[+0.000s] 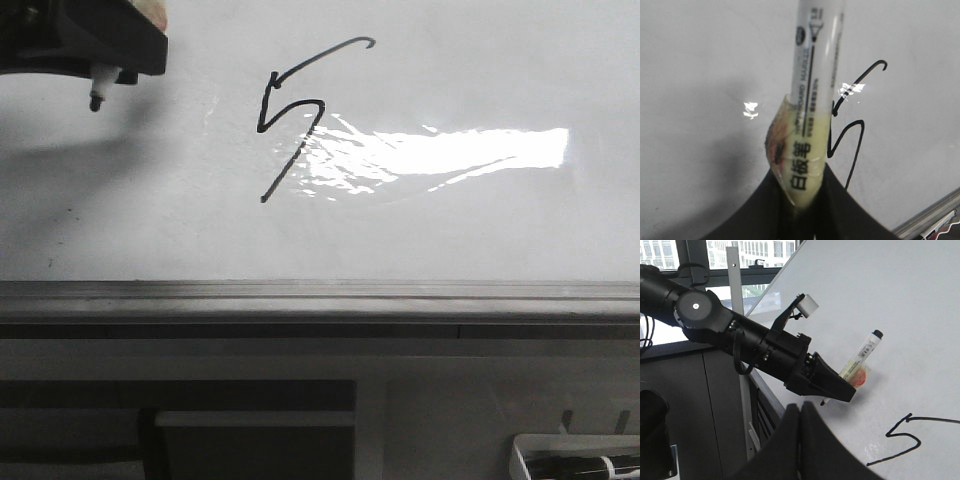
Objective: Write number 5 on whiteboard
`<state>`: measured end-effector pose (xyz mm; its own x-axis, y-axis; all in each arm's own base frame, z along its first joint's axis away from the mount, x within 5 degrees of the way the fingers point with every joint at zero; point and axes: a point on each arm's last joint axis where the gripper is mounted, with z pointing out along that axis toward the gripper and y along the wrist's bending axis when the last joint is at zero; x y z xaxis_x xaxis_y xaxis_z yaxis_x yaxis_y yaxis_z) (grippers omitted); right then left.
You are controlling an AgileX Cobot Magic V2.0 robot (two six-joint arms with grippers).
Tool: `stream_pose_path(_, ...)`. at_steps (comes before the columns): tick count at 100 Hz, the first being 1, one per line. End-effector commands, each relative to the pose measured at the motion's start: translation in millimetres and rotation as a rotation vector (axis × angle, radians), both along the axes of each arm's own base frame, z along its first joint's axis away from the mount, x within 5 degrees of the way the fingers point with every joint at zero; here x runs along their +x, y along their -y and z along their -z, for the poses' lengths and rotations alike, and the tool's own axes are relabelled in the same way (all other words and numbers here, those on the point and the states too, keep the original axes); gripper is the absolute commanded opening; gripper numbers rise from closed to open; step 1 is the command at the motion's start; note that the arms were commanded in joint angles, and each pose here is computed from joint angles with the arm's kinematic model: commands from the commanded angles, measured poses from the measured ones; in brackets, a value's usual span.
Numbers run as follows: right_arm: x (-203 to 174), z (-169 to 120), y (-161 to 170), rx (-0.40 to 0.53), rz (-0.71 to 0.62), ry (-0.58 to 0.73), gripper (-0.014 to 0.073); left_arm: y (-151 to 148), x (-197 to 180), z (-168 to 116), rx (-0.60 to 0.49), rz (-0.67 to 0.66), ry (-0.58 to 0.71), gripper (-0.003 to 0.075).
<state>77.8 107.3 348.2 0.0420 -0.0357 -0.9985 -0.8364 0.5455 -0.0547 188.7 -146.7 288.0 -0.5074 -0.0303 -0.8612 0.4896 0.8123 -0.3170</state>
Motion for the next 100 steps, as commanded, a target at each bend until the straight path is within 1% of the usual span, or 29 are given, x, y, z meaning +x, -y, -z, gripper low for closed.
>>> stream_pose_path(1, 1.3, -10.4, 2.8, 0.037, 0.03, 0.015, -0.0061, 0.4, 5.5, -12.1, -0.056, -0.052, 0.046, -0.0021)
stream_pose_path(20, 1.9, -10.6, 3.2, 0.039, 0.04, 0.016, -0.0061, 2.3, 9.8, -8.0, -0.066, -0.078, 0.032, -0.0021)
stream_pose_path(34, 2.2, -10.7, 3.4, 0.04, 0.043, 0.017, -0.0061, 5.3, 14.8, 0.0, -0.066, -0.095, -0.003, -0.0021)
stream_pose_path(59, 2.2, -10.7, 3.4, 0.04, 0.043, 0.017, -0.0061, 4.1, 23.2, 2.1, -0.064, -0.156, 0.039, -0.0021)
stream_pose_path(70, 2.1, -10.6, 3.3, 0.041, 0.041, 0.015, -0.0061, 4.9, 25.1, 4.7, -0.057, -0.161, 0.036, -0.0021)
stream_pose_path(90, 2.1, -10.7, 3.3, 0.042, 0.041, 0.014, -0.0061, 11.1, 28.0, 19.3, -0.027, -0.136, -0.039, -0.0021)
stream_pose_path(100, 2.1, -10.7, 3.3, 0.042, 0.041, 0.014, -0.0061, 12.0, 28.8, 22.1, -0.024, -0.136, -0.051, -0.002)
